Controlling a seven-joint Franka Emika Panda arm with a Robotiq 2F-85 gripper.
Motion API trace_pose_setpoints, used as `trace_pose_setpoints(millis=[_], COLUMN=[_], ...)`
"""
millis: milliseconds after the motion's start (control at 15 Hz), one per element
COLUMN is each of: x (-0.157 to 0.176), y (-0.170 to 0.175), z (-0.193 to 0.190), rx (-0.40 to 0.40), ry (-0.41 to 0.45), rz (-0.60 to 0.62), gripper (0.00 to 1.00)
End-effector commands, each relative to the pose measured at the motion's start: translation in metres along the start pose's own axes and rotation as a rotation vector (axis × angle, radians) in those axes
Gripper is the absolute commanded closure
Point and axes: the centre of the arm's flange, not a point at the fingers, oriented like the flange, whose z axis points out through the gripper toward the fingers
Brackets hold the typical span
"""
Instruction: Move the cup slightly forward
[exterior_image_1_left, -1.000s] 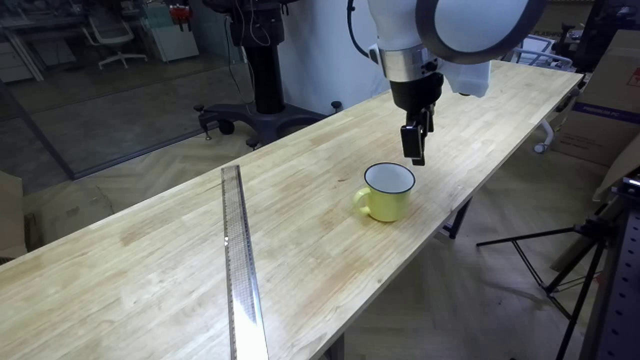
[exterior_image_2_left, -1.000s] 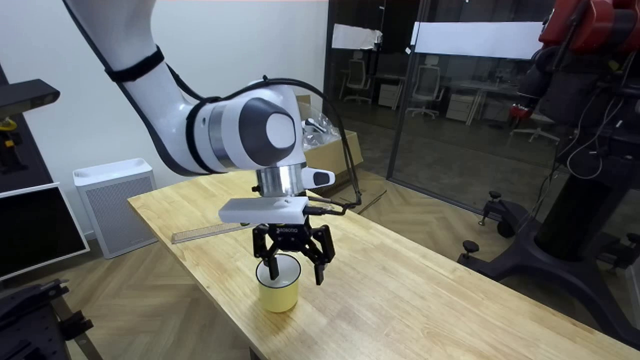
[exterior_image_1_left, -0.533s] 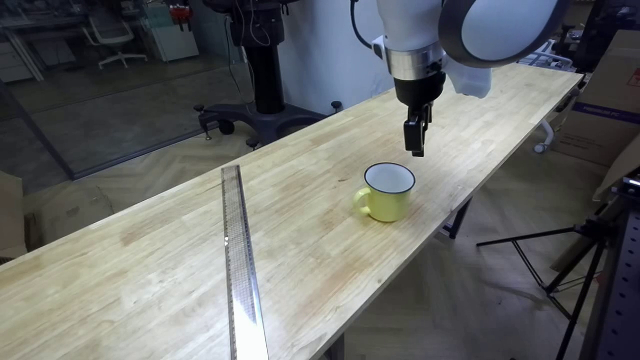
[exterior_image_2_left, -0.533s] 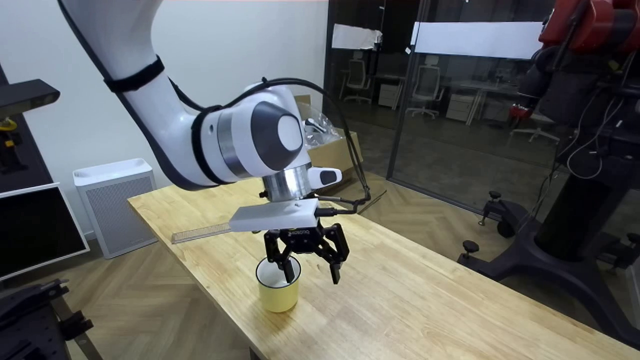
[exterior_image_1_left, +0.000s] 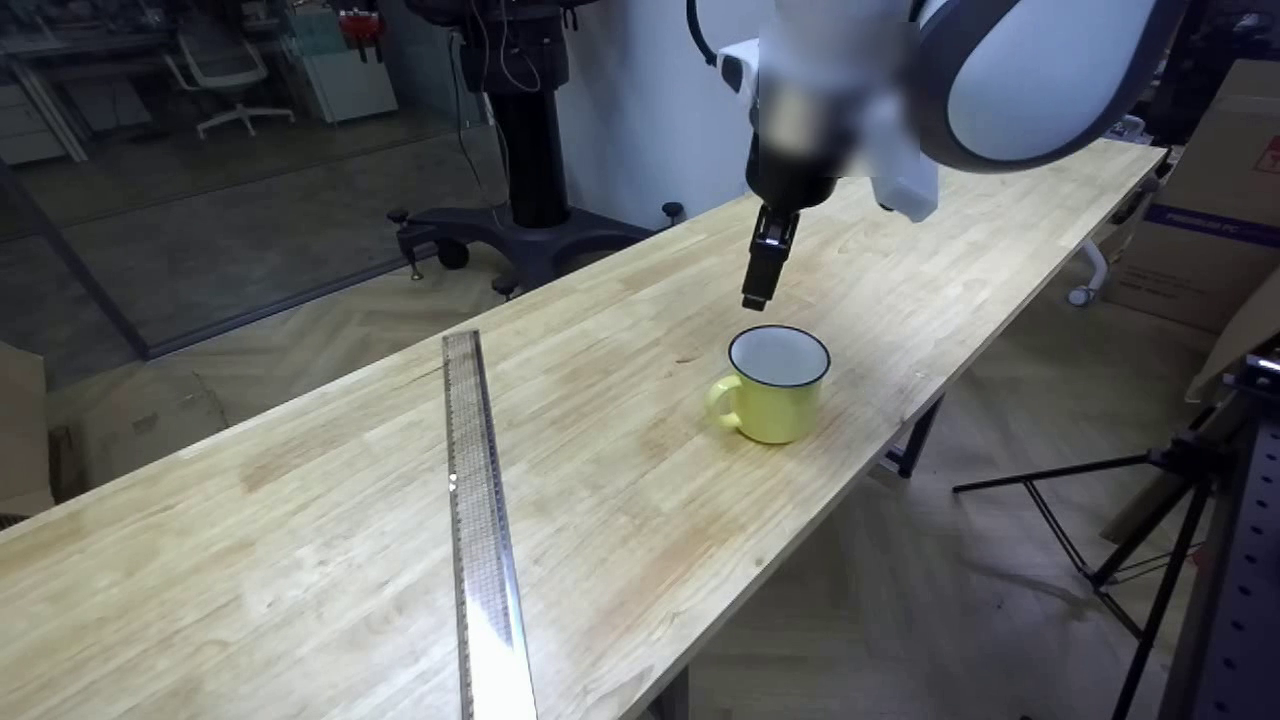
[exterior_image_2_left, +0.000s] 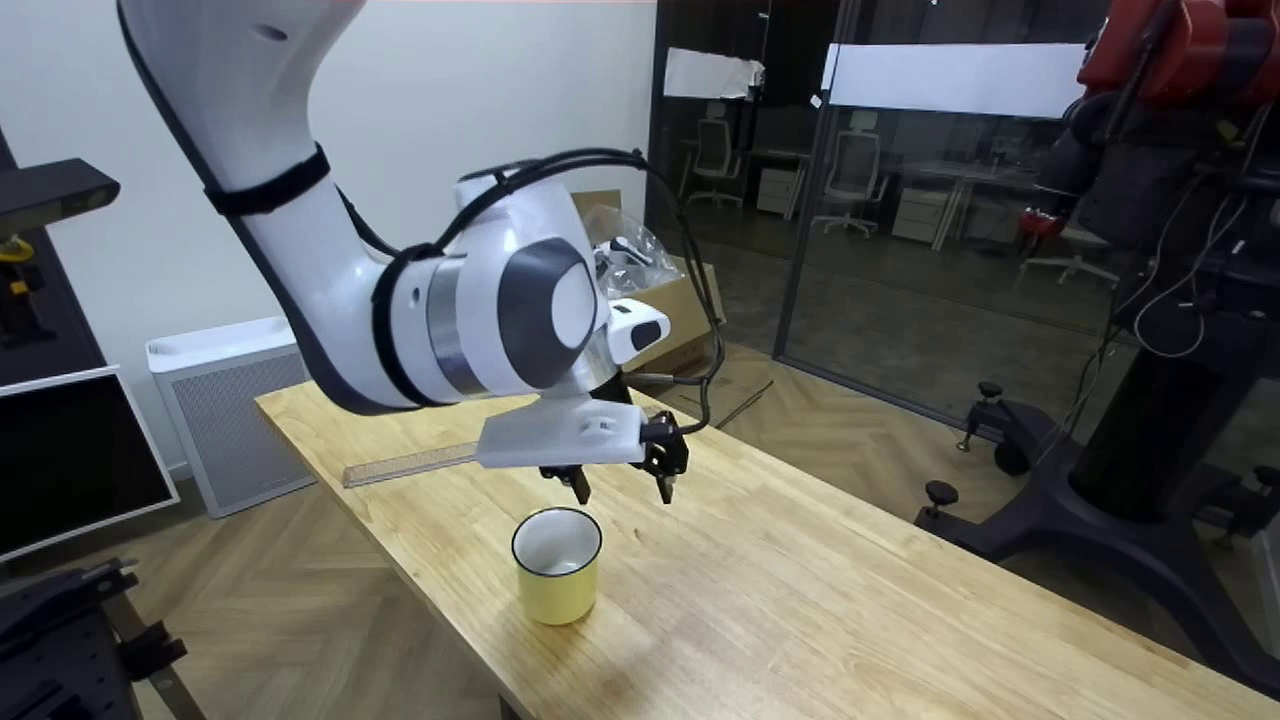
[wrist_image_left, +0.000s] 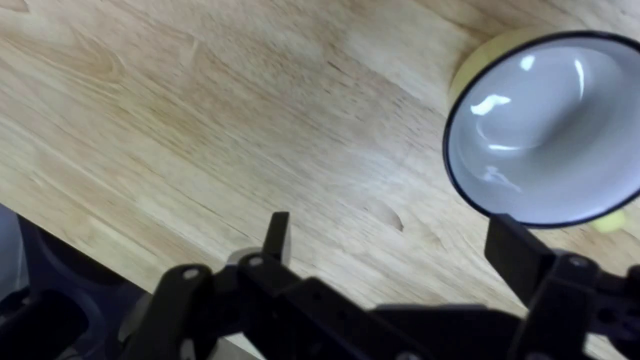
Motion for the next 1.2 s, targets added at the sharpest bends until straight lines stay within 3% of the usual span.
trace_pose_setpoints(millis=[0,67,267,1133], x=[-0.004,-0.004,-0.009,-0.011], y=[0.000,-0.012,-0.019,-0.012], z=[0.006,0.010,0.016,0.016], rx=[0.120,0.059,0.105,0.097], ry=[0.018,0.022,0.023,0.010], rz=[-0.014,-0.012,-0.011,0.015], gripper=[0.00,0.00,0.00,0.00])
